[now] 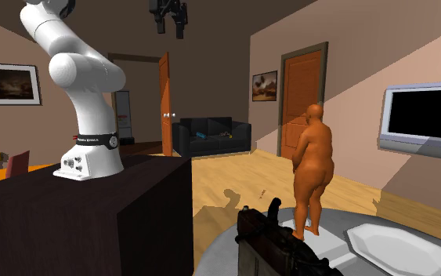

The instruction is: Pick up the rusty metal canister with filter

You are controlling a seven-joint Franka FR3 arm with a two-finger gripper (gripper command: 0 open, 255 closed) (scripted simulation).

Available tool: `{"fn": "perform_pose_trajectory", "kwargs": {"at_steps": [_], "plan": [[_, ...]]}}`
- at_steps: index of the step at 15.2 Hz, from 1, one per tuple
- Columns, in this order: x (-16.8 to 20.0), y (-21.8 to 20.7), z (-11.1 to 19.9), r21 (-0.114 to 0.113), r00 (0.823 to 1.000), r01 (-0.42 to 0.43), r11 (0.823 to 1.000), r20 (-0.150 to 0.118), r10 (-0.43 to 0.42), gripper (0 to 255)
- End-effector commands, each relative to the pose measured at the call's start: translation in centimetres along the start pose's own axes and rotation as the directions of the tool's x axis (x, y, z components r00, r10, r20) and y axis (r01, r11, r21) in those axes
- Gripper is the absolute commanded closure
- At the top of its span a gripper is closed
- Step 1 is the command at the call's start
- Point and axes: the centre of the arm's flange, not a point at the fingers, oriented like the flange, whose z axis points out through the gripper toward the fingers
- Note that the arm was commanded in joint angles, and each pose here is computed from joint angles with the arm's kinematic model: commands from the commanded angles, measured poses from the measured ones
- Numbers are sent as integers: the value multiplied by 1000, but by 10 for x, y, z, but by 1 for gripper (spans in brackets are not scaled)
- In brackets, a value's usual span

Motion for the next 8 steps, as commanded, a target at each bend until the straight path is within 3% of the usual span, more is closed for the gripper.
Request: {"fn": "perform_pose_trajectory", "kwargs": {"at_steps": [1, 8], "plan": [[0, 0, 0, 0, 1000, 0, 1000, 0, 0, 0], [65, 28, 58, -12, 996, -91, 996, -9, 91, 0]]}}
